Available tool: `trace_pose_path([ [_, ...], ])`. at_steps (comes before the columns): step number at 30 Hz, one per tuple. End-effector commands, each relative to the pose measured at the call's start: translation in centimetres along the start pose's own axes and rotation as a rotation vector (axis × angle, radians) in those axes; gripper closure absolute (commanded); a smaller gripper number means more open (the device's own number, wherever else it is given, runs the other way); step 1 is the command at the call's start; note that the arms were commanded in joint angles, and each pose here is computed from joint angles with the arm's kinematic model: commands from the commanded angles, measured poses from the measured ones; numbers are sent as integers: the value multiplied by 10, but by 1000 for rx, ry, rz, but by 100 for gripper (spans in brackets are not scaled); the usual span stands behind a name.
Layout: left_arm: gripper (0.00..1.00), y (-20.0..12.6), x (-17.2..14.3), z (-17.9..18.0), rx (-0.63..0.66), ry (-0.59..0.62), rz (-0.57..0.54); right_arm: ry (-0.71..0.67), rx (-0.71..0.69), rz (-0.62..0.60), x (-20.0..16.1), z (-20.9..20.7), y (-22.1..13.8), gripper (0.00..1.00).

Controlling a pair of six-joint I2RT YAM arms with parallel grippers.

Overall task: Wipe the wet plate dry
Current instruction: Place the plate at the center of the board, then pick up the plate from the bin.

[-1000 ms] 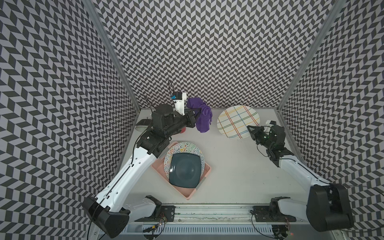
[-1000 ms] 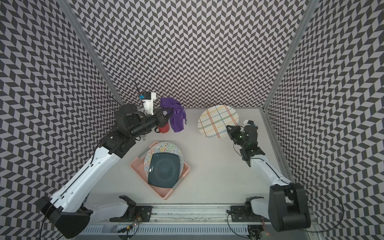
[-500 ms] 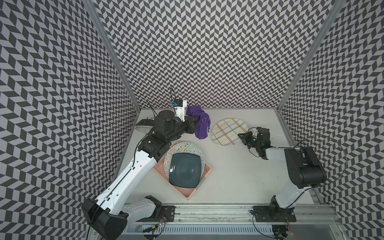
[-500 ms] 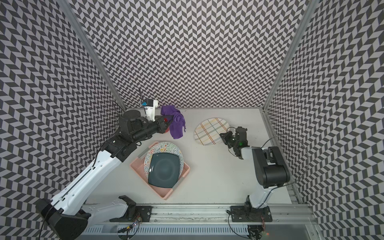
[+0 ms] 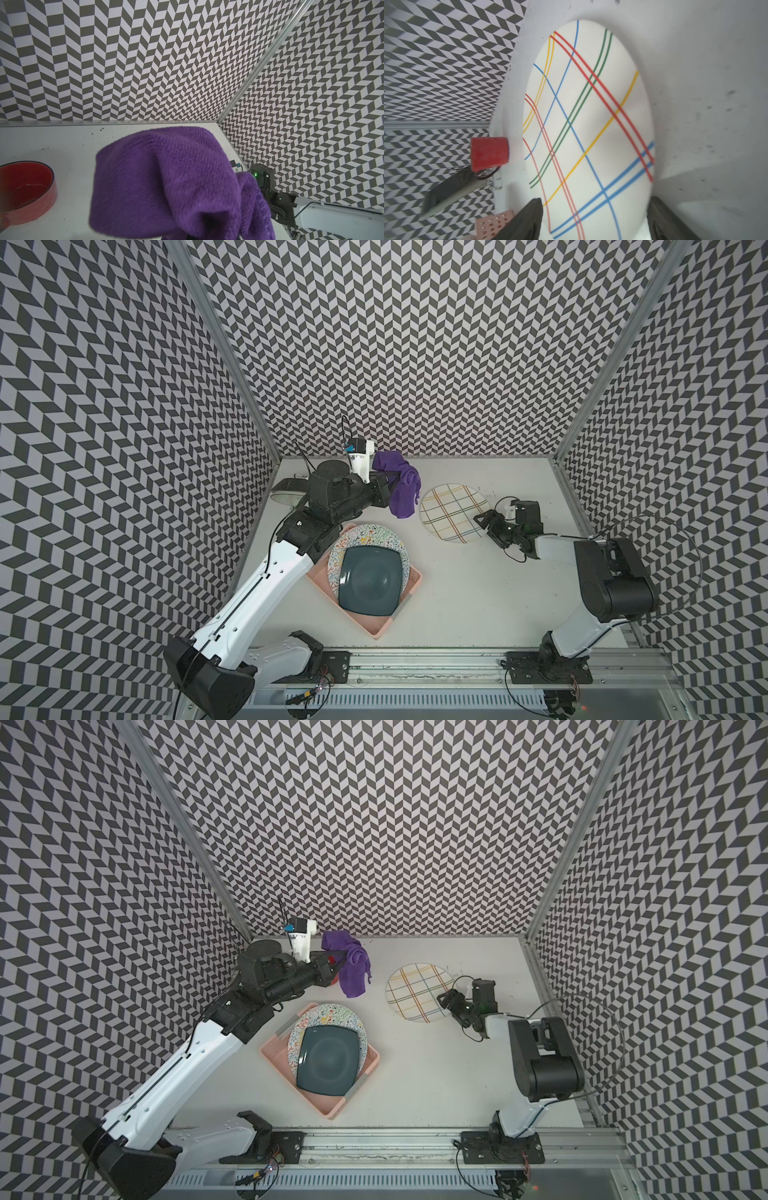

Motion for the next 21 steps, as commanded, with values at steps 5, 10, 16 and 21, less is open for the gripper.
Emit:
trace_pose_path([
  [5, 100, -5, 8, 10, 56, 57, -17, -236, 21, -69, 9, 42, -75, 26],
  [10, 100, -16, 14, 51, 207, 9, -27, -495, 332, 74, -79, 150, -117, 61],
  [16, 100, -36, 25, 82, 326, -106, -107, -653, 402, 311, -190, 185, -99, 65],
  [21, 100, -42, 25, 81, 327, -126, -120, -779, 312, 449, -246, 190, -69, 65],
])
Point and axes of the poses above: each gripper's point midway between its finger pads, its own y axis out along the fingers, its own z axis along the line the jaws close on, x = y × z, the point moved 3 cm from there along -y, back along the fingers, and after that the axes turned 6 degrees about y, right-handed, at the moved point
